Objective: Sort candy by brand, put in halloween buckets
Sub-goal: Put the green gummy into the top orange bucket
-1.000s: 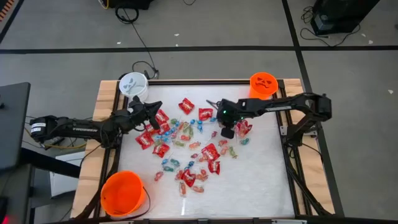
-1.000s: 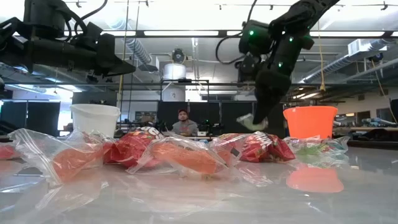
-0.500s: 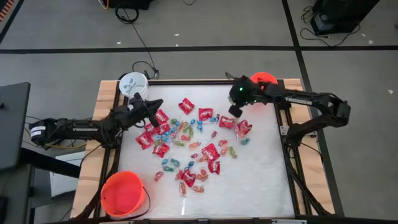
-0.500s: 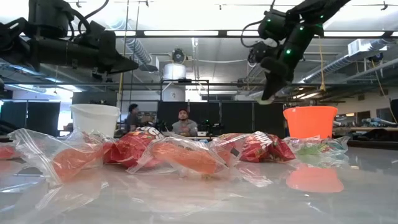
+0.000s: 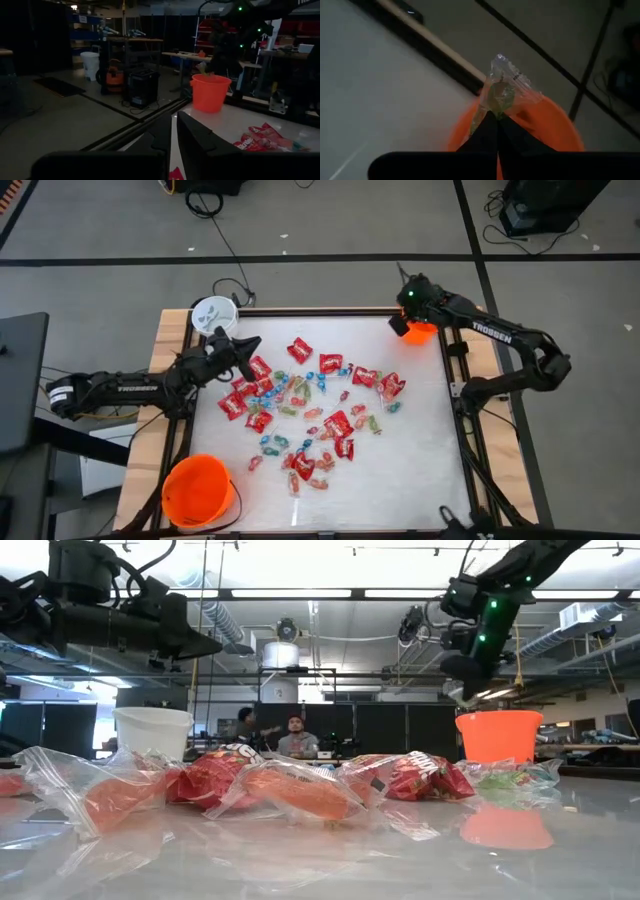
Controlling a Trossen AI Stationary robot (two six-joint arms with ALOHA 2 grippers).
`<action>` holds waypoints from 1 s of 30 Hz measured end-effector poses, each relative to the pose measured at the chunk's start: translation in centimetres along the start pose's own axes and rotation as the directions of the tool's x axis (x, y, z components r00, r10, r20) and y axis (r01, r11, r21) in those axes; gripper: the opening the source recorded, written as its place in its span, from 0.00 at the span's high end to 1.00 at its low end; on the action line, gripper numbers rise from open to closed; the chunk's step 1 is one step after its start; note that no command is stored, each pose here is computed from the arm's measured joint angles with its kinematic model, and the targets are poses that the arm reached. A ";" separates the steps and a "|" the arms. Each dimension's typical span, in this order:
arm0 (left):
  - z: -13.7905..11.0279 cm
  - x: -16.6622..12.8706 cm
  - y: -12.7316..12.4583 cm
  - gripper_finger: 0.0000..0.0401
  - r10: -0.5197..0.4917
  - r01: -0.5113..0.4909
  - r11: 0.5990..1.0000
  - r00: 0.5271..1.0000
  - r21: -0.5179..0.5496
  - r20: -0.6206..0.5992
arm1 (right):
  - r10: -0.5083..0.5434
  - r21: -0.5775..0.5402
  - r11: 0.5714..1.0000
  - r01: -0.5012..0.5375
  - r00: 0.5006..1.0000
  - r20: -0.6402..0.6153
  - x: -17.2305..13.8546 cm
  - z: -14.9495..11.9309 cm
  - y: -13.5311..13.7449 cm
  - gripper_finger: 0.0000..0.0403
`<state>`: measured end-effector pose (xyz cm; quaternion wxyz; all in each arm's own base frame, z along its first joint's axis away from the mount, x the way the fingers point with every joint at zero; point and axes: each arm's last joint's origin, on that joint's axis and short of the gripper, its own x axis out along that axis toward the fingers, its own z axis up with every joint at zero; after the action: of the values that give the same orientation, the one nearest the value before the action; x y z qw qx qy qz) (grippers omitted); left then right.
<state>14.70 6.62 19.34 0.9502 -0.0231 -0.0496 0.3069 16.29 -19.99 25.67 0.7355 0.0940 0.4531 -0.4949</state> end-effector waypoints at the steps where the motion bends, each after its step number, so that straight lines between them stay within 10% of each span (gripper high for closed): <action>1: 0.0 0.0 0.1 0.91 0.004 -0.004 1.000 1.000 0.001 0.002 | -0.007 0.019 1.000 0.007 1.000 -0.014 0.2 -0.1 -0.5 0.99; 15: 2.8 1.2 0.7 0.91 -0.053 0.046 0.995 0.995 0.087 0.084 | 0.158 0.114 0.984 -0.136 0.962 -0.224 4.9 -1.6 -2.1 0.99; 30: 2.5 7.6 0.5 0.91 -0.080 0.090 0.995 0.975 0.038 -0.206 | 0.154 0.129 0.984 -0.121 0.948 -0.278 6.7 -2.2 -3.0 0.80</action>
<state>20.26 11.53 22.42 0.9628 -0.0299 0.0545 0.2631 13.28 -24.50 20.25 0.6884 0.2366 0.5193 -0.4477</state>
